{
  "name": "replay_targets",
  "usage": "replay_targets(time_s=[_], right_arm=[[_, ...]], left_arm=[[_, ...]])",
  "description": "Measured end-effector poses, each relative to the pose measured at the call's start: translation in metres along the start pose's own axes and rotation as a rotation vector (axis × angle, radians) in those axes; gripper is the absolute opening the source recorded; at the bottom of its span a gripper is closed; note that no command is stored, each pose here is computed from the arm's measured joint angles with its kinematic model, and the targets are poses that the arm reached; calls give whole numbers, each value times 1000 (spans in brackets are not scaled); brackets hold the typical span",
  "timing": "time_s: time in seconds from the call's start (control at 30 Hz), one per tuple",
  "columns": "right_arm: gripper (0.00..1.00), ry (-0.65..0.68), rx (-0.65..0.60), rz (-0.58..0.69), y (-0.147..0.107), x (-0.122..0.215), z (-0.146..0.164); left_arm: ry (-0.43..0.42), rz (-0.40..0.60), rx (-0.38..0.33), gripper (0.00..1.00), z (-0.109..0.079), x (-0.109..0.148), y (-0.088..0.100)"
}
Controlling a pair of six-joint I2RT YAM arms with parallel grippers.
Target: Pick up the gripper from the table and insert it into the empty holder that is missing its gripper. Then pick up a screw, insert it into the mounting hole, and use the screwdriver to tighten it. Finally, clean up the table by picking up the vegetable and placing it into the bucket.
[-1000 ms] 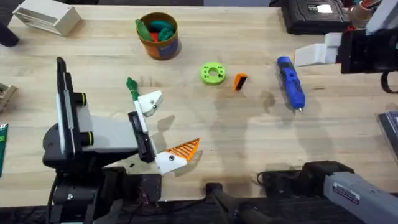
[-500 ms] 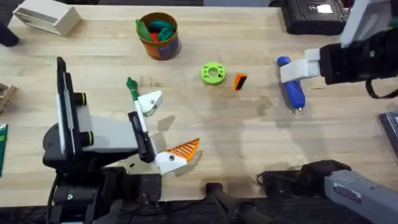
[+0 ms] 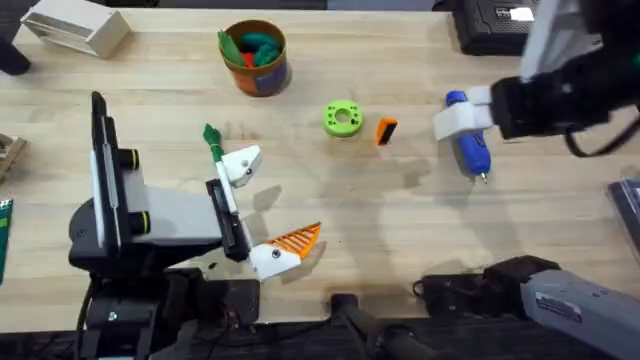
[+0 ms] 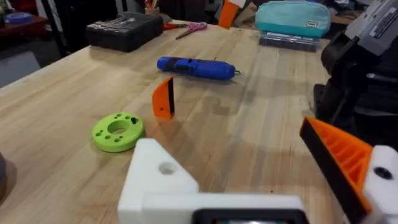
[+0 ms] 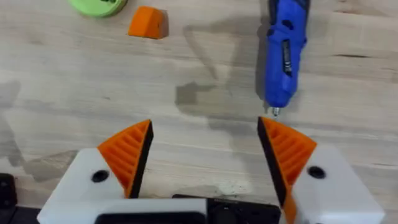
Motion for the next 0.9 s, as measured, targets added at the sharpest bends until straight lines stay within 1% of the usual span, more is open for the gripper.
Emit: replay_targets(time_s=[0.1, 0.13, 0.33, 0.53, 0.9], right_arm=[[991, 11, 12, 36, 10, -9, 12], [991, 19, 10, 58, 21, -14, 23], [991, 35, -7, 68, 39, -25, 46], [990, 33, -13, 112, 42, -40, 62], [991, 39, -50, 80, 47, -41, 68]], left_arm=[[0, 0, 0, 985, 0, 0, 0], [0, 0, 0, 985, 0, 0, 0], [0, 0, 0, 985, 0, 0, 0], [0, 0, 0, 985, 0, 0, 0], [0, 0, 1, 985, 0, 0, 0]])
Point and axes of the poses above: each hand's point on the last joint's axis, 136 mm out from that joint toward the fingers, its own x axis back along the fingers, its own z axis along the line the jaws close on, y = z × x, the point moved 6 cm from there along x, back along the fingers, and after that the axes turned 5 degrees about x, right-handed, at the moved point
